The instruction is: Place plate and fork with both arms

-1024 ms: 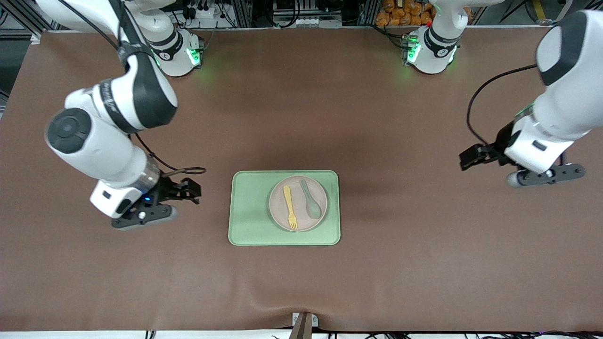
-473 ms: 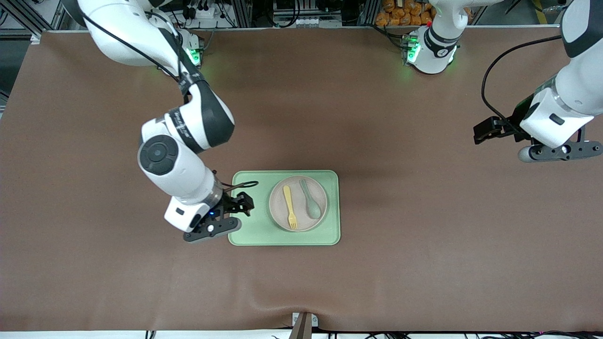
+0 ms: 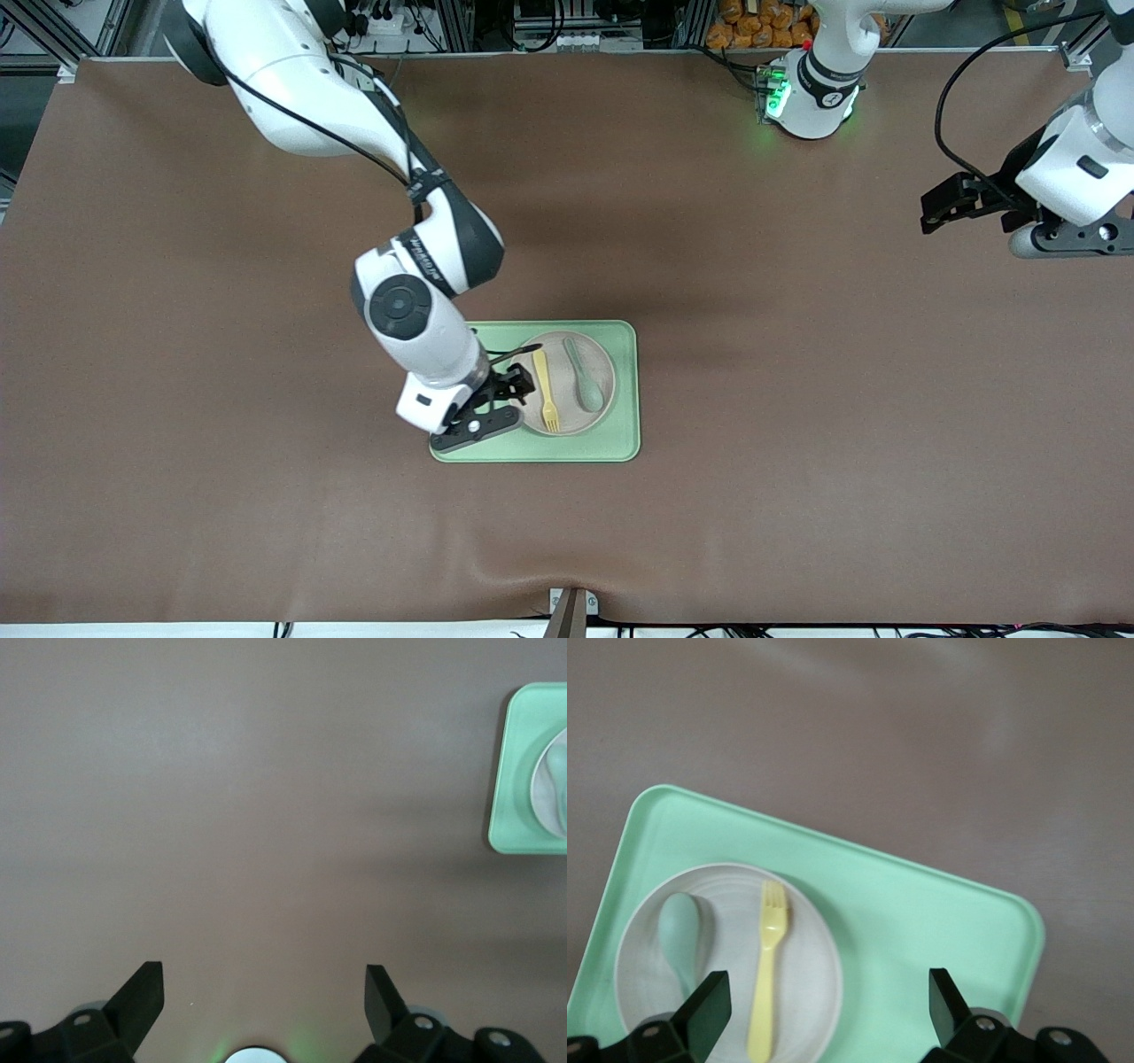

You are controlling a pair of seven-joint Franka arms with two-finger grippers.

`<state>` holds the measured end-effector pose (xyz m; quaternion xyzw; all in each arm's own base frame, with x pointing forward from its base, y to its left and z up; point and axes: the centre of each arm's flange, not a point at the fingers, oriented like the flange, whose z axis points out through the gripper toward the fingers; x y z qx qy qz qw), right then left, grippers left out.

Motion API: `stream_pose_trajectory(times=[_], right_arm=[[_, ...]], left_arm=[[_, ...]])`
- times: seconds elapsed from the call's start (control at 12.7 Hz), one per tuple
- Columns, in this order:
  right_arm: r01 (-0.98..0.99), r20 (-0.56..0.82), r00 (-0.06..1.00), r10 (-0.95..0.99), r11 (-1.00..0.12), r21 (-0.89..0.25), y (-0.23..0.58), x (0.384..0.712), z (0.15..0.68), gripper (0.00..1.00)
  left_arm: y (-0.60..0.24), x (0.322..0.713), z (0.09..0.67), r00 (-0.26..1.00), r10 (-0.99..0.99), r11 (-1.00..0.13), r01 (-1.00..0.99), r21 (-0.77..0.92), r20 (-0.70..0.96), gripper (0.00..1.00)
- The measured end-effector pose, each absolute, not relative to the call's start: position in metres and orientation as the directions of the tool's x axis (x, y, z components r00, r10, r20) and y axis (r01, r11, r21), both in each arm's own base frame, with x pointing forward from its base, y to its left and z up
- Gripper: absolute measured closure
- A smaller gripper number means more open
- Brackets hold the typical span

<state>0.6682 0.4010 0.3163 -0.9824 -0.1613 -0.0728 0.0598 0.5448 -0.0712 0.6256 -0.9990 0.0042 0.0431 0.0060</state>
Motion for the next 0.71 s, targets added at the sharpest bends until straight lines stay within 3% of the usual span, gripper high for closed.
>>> stream_pose_trajectory(times=[0.32,0.39,0.71], right_arm=[[0.381,0.167,0.915,0.368,-0.923,-0.053,0.434,0.654,0.275,0.13],[0.388,0.161,0.912,0.377,-0.921,-0.044,0.436,0.652,0.268,0.22],[0.394,0.140,0.912,0.386,-0.919,-0.035,0.439,0.648,0.254,0.24]], left_arm=[[-0.069,0.541,0.628,0.994,-0.052,-0.999,-0.053,-0.009,-0.096,0.00],[-0.069,0.540,0.629,0.993,-0.064,-0.998,-0.066,-0.008,-0.098,0.00],[-0.068,0.534,0.639,0.993,-0.092,-0.996,-0.093,-0.004,-0.080,0.00]])
